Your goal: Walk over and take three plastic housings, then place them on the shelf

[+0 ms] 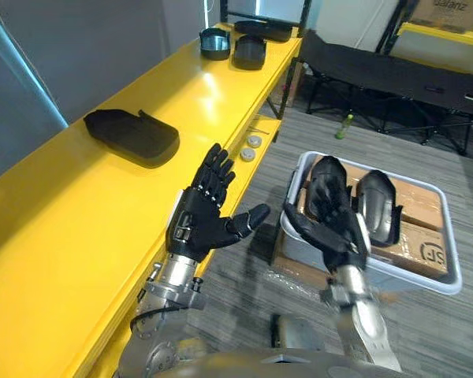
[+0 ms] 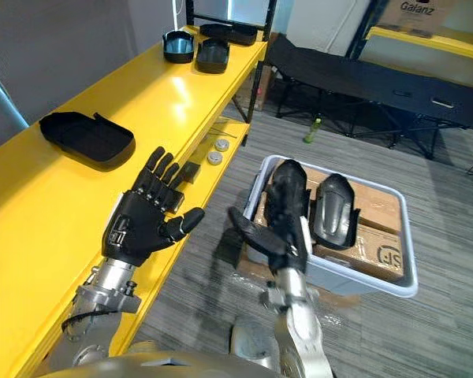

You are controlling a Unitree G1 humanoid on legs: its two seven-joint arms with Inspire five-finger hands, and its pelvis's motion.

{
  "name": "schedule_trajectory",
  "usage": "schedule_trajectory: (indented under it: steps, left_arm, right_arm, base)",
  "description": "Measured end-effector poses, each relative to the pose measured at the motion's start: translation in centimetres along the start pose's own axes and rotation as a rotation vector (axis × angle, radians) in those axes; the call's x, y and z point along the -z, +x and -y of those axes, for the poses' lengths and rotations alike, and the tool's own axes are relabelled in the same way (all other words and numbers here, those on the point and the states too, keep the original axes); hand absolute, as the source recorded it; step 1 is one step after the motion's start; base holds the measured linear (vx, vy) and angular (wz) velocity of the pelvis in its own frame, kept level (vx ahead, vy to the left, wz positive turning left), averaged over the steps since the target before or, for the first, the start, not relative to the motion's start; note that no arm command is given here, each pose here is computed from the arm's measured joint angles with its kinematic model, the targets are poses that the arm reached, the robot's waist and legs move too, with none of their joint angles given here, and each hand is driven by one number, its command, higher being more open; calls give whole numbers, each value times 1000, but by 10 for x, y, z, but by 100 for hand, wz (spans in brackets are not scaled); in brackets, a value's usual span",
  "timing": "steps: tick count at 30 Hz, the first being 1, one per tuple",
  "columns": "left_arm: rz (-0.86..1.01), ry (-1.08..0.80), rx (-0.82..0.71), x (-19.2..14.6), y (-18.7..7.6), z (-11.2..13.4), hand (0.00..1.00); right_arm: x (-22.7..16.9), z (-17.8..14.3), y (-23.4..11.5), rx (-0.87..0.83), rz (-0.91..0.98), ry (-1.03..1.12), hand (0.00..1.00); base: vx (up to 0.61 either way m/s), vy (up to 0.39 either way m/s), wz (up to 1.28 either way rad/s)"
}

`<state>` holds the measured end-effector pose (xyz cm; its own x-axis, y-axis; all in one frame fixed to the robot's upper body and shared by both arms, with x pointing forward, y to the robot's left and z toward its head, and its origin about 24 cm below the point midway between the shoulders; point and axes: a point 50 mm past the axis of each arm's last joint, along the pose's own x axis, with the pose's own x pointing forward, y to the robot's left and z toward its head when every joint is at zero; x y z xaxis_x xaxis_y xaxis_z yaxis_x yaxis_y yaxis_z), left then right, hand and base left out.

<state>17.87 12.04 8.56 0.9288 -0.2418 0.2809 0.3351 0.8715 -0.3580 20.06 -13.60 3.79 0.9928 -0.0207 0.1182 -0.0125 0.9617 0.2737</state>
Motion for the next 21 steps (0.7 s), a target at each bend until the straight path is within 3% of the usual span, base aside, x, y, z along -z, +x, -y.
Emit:
schedule_trajectory:
  steps: [5,9,11,14,17,21]
  left_arm:
    - [-12,-98,40,3,2,-1,100]
    - [-86,-169,65,19,5,10,100]
    - [-140,-221,127,29,13,29,100]
    - [-150,-228,194,30,16,38,100]
    - [-145,-260,238,31,16,49,100]
    - [-157,-244,195,32,13,39,100]
  right_arm:
    - [10,-16,6,27,-17,33,100]
    - [18,23,-15,170,-95,-27,100]
    - [11,63,-26,286,-106,-119,100]
    - [2,81,-40,363,-94,-152,100]
    - [-16,88,-40,386,-18,-177,100]
    - [-12,89,-41,390,-56,-178,100]
  base:
    - [-77,-410,-42]
    - [-35,-507,-36]
    - [-36,-441,-7]
    - [-76,-334,5]
    - [-129,-60,-63]
    - [-45,34,-45]
